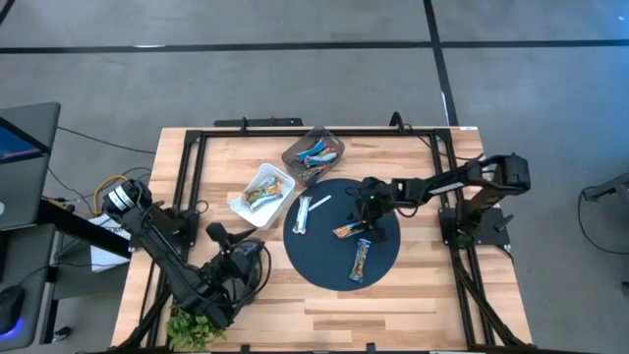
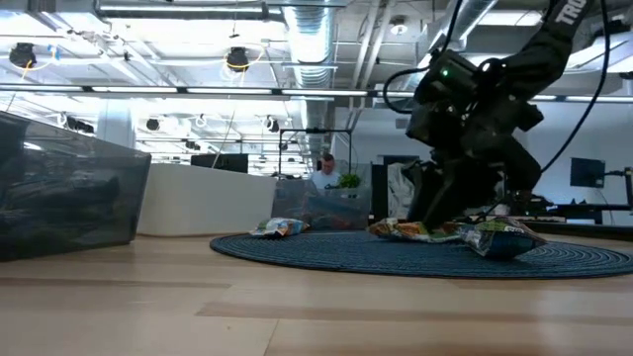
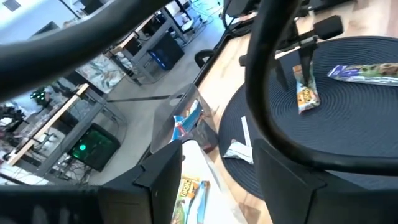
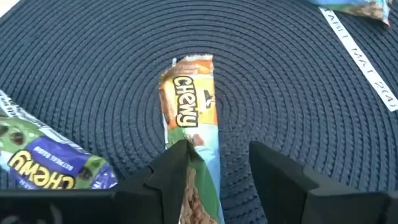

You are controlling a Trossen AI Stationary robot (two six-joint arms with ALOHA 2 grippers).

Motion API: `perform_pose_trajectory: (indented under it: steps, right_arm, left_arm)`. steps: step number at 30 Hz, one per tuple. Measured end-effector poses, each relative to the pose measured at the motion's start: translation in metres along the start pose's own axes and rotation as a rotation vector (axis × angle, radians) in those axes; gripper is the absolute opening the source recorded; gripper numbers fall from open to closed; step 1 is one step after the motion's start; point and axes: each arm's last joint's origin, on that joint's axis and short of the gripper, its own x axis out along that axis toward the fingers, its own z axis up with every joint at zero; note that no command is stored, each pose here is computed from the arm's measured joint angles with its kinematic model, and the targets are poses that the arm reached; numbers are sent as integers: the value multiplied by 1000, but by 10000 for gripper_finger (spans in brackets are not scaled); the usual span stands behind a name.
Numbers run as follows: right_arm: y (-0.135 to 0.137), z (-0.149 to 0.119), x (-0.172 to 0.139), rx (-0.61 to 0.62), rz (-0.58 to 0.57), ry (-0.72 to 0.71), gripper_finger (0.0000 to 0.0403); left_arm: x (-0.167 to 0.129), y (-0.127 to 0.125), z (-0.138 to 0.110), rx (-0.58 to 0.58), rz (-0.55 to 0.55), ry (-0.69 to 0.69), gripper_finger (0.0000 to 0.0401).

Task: Pick and place Granola Bars by type
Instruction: Put the yellow granola bar into the white bin

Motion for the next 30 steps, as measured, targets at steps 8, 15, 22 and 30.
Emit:
perform_pose_trajectory:
  steps: [8,15,22,30]
  right_arm:
    - [-1,-1,-1,8,-7,14,160]
    - [-1,-2,-1,9,-4,19,100]
    - [0,-2,-1,-12,2,22,21]
    - [3,9,1,-75,2,-8,7]
  left_arm:
    - [-2,0,-1,-4,-7,-5,191]
    - [-2,0,-1,-6,-7,-4,191]
    - [-2,0,-1,-6,-7,-4,191]
    - [-2,0,-1,-5,-7,-4,191]
